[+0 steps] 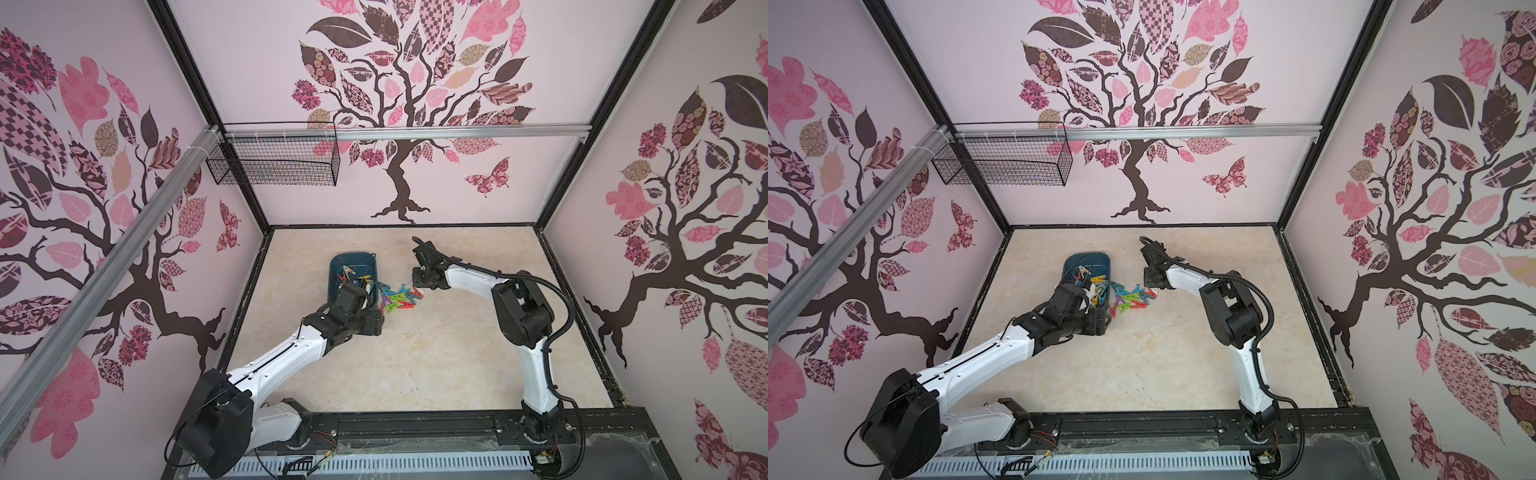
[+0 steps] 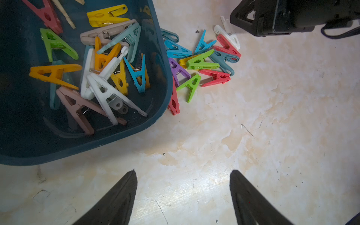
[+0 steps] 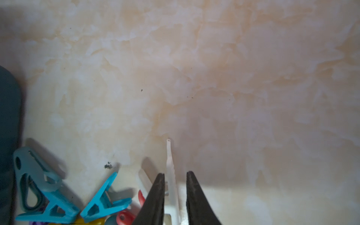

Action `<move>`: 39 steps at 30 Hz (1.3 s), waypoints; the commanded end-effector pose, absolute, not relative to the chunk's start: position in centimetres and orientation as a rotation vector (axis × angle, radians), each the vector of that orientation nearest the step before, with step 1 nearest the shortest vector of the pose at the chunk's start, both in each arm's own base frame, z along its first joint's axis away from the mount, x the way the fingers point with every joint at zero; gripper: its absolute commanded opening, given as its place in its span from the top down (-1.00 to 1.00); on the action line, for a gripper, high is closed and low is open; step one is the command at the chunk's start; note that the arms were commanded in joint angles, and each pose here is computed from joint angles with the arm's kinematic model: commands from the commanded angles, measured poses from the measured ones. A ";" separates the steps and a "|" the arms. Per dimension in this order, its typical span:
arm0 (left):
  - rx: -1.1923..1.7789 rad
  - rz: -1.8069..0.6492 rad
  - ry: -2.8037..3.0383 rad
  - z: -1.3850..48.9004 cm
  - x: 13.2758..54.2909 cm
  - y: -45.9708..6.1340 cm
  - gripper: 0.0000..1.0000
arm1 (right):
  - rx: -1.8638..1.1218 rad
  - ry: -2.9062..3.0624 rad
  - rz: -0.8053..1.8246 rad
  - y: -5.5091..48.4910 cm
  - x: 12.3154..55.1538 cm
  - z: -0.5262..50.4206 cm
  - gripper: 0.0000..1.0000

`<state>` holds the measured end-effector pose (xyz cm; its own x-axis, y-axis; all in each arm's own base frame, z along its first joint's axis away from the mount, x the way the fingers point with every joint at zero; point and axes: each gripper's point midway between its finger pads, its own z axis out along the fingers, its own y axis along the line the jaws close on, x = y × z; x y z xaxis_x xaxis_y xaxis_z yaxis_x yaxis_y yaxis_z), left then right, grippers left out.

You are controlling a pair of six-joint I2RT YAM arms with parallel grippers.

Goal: Put the clothespins into the storage box
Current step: Pick up the clothespin from the center of the board, then place the clothespin in the storage box.

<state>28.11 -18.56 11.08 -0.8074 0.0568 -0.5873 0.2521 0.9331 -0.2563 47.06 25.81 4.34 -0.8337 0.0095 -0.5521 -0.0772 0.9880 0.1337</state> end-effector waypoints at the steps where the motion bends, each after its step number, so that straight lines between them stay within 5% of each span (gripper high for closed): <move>1: 0.221 -0.452 2.409 13.2 29.6 -19.3 -0.58 | -0.070 2.581 0.168 25.7 47.1 2.0 0.56; 19: 0.114 -0.437 2.443 12.4 26.9 -16.5 -0.57 | -0.069 2.617 0.238 26.6 43.3 3.6 0.88; 28: -0.256 -0.318 2.451 11.7 27.1 -10.3 -0.57 | -0.166 2.520 0.475 35.3 39.4 11.2 0.88; 39: -0.257 -0.358 2.445 12.2 26.4 -10.2 -0.61 | -0.144 2.403 0.711 43.9 44.8 13.5 0.83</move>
<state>26.91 -10.46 12.98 -0.7674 -0.2579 -0.5871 -0.0814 0.9473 -0.3097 43.73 43.07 17.11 -0.7656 0.0754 -0.6389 -0.3003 0.8363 0.4586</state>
